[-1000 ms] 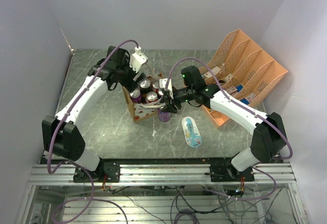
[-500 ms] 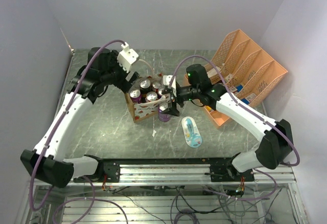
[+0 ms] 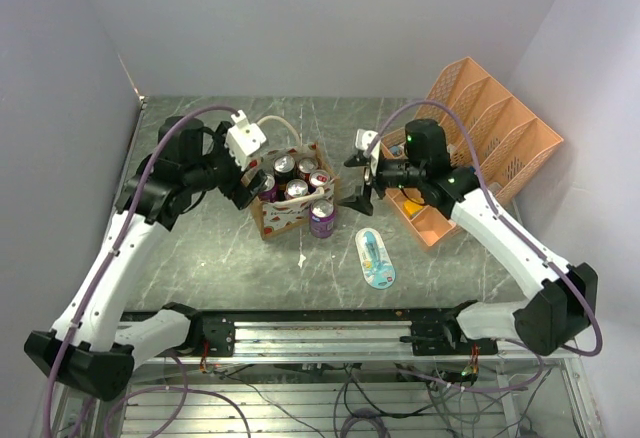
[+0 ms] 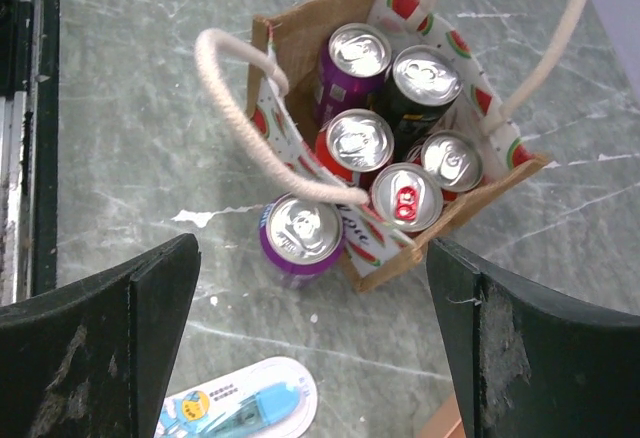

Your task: Place the beverage into the canvas bag

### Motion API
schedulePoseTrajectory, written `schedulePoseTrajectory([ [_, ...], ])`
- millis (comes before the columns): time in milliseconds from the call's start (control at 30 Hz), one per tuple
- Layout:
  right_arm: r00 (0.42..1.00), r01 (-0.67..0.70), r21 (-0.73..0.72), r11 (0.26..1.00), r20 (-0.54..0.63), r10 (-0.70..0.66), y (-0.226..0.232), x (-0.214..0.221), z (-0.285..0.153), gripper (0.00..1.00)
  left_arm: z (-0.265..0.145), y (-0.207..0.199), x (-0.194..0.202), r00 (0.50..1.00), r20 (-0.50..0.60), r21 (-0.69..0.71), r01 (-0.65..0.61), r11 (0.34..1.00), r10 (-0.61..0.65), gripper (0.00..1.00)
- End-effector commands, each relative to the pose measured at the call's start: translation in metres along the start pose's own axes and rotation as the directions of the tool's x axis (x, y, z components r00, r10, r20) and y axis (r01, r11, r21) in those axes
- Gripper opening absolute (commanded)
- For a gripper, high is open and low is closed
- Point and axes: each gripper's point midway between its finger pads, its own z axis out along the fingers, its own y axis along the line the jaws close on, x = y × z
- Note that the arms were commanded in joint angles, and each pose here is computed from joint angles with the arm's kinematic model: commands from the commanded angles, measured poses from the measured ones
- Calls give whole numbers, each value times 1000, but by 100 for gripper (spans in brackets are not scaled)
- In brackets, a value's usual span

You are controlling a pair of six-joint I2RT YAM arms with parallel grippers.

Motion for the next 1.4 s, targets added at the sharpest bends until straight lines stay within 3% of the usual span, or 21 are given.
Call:
schedulePoseTrajectory([
  [0, 999, -15, 12, 1000, -48, 16, 12, 17, -7, 96, -11, -10, -5, 998, 59, 34, -11, 999, 9, 98],
  [133, 992, -56, 4, 998, -109, 57, 23, 47, -6, 94, -22, -30, -6, 996, 75, 120, -56, 991, 48, 94],
  [367, 983, -137, 17, 990, -117, 138, 22, 71, -11, 94, -48, -57, -18, 987, 126, 222, -131, 966, 104, 88],
  [533, 962, -227, -10, 974, -159, 222, 21, 96, -3, 94, -42, -76, 8, 989, 35, 289, -148, 946, 144, 87],
  [700, 953, -275, 11, 961, -131, 274, 19, 103, 12, 91, -30, -79, 42, 992, -19, 251, -118, 961, 127, 90],
  [833, 950, -284, 112, 952, -99, 295, 14, 107, 28, 94, -27, -72, 52, 996, -25, 205, -79, 976, 86, 91],
  [1067, 941, -285, 200, 937, -126, 313, 21, 116, 60, 100, -33, -57, 46, 999, -15, 159, -39, 987, 41, 91],
  [1367, 927, -313, 296, 902, -113, 359, 13, 121, 77, 100, -34, -51, 42, 1000, 11, 153, -7, 988, 5, 90],
])
